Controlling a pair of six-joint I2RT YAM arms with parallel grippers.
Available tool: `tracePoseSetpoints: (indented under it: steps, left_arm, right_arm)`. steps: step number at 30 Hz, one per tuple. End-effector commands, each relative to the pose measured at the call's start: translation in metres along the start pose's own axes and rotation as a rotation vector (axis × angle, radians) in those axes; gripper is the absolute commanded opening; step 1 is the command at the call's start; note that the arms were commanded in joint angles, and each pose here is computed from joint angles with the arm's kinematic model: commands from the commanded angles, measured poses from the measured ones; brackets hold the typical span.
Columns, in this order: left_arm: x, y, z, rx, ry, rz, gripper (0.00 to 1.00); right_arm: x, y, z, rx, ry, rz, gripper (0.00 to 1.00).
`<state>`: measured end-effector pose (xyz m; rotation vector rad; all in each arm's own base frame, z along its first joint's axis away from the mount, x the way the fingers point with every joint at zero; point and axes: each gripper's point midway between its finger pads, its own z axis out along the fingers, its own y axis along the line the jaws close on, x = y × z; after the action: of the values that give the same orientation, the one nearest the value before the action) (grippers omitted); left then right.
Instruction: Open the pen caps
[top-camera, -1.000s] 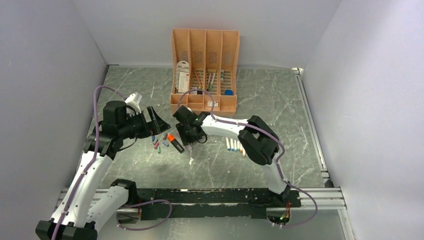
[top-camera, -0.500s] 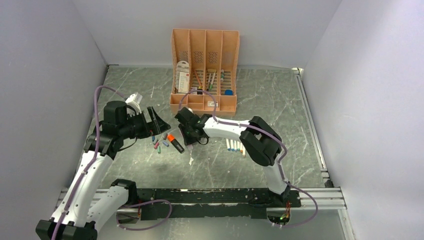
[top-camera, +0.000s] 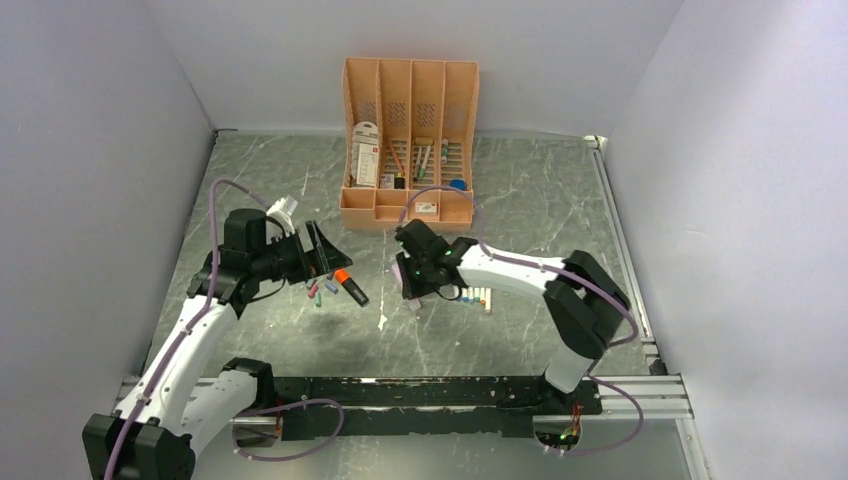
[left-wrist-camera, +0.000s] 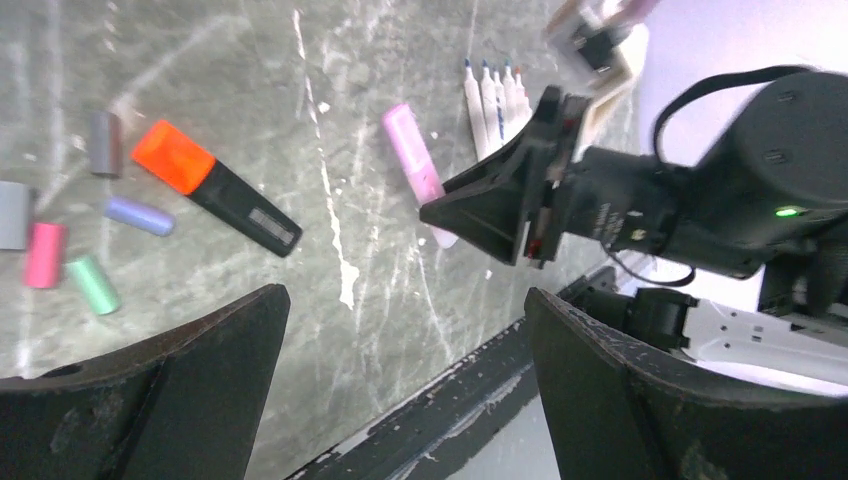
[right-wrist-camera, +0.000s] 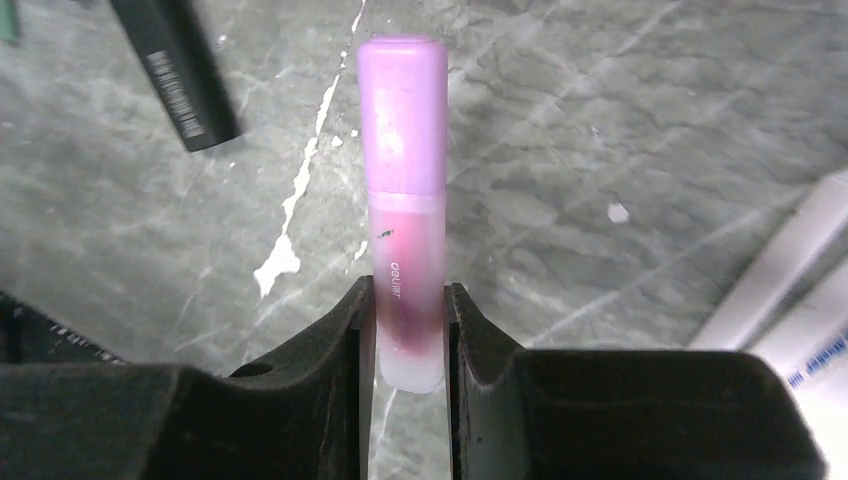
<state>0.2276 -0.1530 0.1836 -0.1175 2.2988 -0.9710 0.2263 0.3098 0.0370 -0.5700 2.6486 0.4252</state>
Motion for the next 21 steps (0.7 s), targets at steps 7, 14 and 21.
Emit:
tracePoseSetpoints:
  steps: [7, 14, 21]
  left_arm:
    - [0.012, -0.032, 0.019, 0.314, -0.013, -0.178, 0.99]
    - [0.006, -0.042, 0.027, 0.355, -0.037, -0.211, 0.99]
    - [0.013, -0.045, 0.048, 0.31, -0.011, -0.225, 0.99]
  right_arm:
    - [-0.032, 0.027, -0.071, -0.283, -0.168, 0.103, 0.0]
    - [-0.044, 0.049, -0.086, -0.402, -0.194, 0.124, 0.0]
    - [-0.045, 0.054, -0.082, -0.425, -0.185, 0.124, 0.0]
